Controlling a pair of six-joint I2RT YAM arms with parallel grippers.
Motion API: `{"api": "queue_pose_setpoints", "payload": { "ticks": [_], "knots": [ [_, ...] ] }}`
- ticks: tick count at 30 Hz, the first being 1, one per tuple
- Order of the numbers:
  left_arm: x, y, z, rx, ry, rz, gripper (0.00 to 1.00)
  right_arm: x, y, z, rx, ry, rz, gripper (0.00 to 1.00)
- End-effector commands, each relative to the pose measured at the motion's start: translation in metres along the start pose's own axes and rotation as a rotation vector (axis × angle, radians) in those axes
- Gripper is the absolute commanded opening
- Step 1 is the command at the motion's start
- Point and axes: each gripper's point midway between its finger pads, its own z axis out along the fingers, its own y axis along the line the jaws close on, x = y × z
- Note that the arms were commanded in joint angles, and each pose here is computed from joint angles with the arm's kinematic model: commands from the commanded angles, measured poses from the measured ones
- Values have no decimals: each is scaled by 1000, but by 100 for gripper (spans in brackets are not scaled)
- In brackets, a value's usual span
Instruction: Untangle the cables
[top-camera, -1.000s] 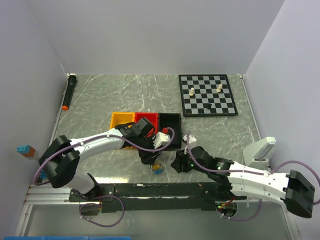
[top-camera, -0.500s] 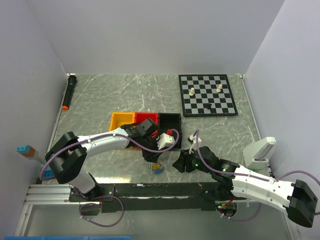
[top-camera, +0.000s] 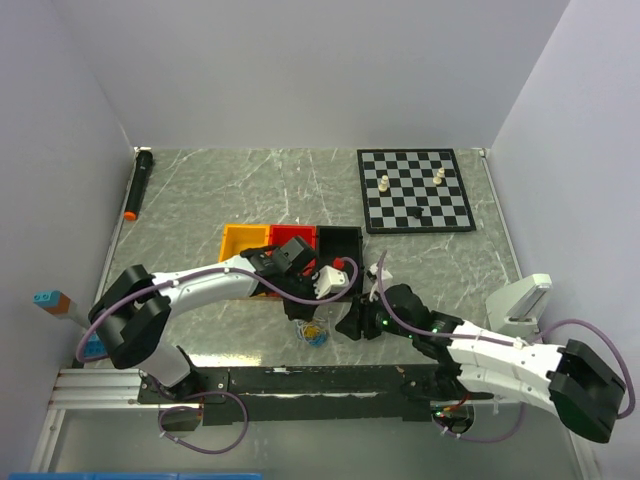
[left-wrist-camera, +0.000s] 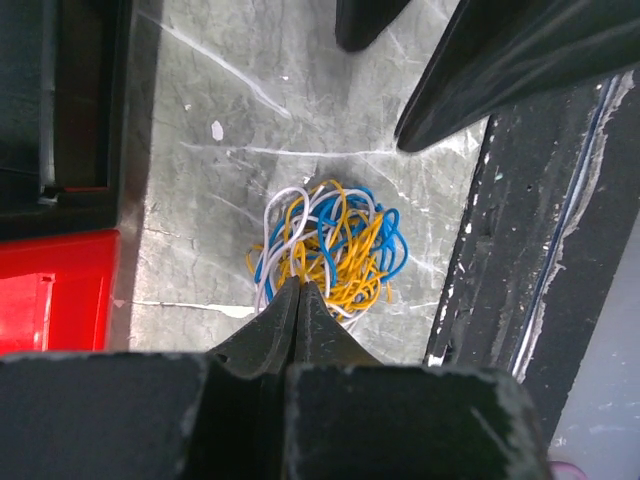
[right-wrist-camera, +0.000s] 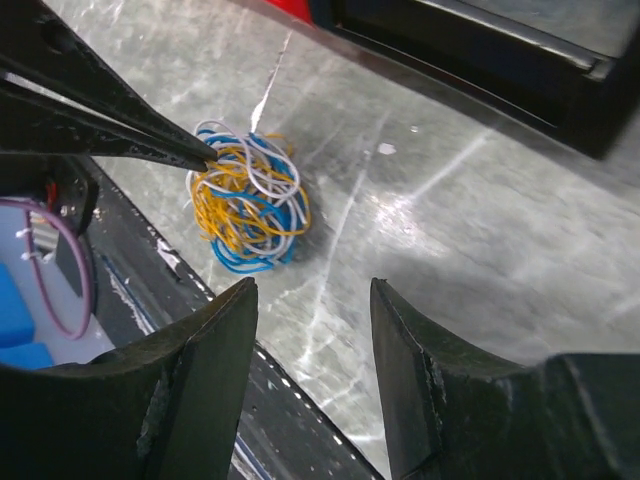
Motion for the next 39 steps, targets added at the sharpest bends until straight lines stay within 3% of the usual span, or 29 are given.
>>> {"api": "queue_pose_setpoints", "payload": {
  "ticks": [1,9,19,26,31,39],
  "knots": [
    [-23,-5,-17,9,-70,-3,1,-19,30,8,-138,-39,-4,56],
    [-4,7,-11,-28,-66,-53,1,-2,38,23,-214,47,16,55],
    [26,16,-1,-70,-38,-98,1,-7,40,39,-209,46,10,54],
    [28,18,0,-74,-38,-108,1,-17,47,38,-225,10,-16,50],
    [26,19,-1,-77,-41,-110,1,-15,50,38,-214,-1,-42,42],
    [24,21,-3,-92,-40,-119,1,-3,68,44,-249,34,-97,41]
  ]
}}
